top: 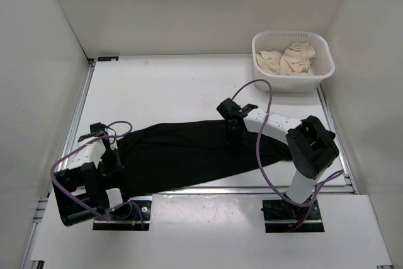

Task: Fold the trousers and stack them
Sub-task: Fold the trousers

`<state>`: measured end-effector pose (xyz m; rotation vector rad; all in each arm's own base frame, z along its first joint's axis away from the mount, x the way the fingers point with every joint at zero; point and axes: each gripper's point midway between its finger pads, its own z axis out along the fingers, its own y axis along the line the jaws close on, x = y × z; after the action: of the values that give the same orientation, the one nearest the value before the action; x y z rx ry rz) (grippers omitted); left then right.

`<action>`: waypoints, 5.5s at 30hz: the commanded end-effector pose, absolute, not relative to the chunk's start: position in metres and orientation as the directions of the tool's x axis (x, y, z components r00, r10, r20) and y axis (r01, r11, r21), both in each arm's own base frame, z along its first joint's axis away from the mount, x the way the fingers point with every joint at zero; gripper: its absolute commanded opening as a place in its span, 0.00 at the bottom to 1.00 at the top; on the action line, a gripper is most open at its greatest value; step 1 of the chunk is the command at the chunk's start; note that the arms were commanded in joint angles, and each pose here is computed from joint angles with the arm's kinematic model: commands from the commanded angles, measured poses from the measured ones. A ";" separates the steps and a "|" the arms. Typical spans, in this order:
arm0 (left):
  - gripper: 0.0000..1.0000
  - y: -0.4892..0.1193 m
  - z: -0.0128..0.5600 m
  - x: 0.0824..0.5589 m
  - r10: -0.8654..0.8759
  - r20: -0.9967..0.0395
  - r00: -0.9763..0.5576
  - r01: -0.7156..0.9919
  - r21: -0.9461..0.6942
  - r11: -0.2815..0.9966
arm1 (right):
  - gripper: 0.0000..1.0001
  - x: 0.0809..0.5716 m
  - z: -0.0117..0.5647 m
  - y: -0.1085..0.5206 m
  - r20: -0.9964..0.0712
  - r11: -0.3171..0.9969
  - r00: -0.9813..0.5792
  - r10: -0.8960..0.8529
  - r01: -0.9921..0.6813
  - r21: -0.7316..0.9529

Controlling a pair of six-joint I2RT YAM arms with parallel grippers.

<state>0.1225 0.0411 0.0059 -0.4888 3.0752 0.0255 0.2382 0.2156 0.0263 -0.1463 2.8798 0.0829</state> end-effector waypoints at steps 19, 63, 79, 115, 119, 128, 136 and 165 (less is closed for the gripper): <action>0.14 0.160 0.044 0.325 -0.276 -0.540 -0.795 -0.447 0.213 0.869 | 0.60 0.277 0.110 0.064 -0.337 0.841 -0.776 0.533 0.528 0.117; 0.14 0.158 0.081 0.289 -0.343 -0.509 -0.790 -0.471 0.145 0.870 | 0.09 0.214 0.030 0.051 0.056 0.299 -0.307 0.950 0.948 0.110; 0.14 0.194 0.129 0.312 -0.372 -0.612 -0.698 -0.541 0.111 0.833 | 0.00 0.312 0.144 0.007 -0.263 0.506 -0.439 0.859 0.801 0.318; 0.14 0.210 0.086 0.180 -0.581 -0.438 -0.686 -0.710 0.226 0.667 | 0.00 0.306 0.112 -0.101 -0.315 0.691 -0.659 0.683 0.723 -0.014; 0.14 0.194 0.056 0.159 -0.608 -0.339 -0.718 -0.691 0.245 0.680 | 0.00 0.291 0.087 -0.099 -0.264 0.677 -0.662 0.701 0.735 -0.042; 0.70 0.196 0.054 0.157 -0.623 -0.334 -0.707 -0.703 0.235 0.672 | 0.81 0.296 0.086 -0.096 -0.283 0.699 -0.672 0.684 0.715 -0.009; 0.83 0.207 0.128 0.194 -0.595 -0.461 -0.659 -0.710 0.120 0.694 | 0.97 0.282 0.107 -0.083 -0.382 0.693 -0.614 0.690 0.713 0.106; 0.79 0.132 0.022 0.236 -0.348 -0.215 -0.913 -0.392 0.217 0.894 | 0.00 0.316 0.094 -0.137 -0.513 0.512 -0.392 0.763 0.852 0.110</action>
<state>0.2208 0.1425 0.0180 -0.6682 2.9181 0.3676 0.3196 -0.0972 0.0309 1.4012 2.4316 -0.0125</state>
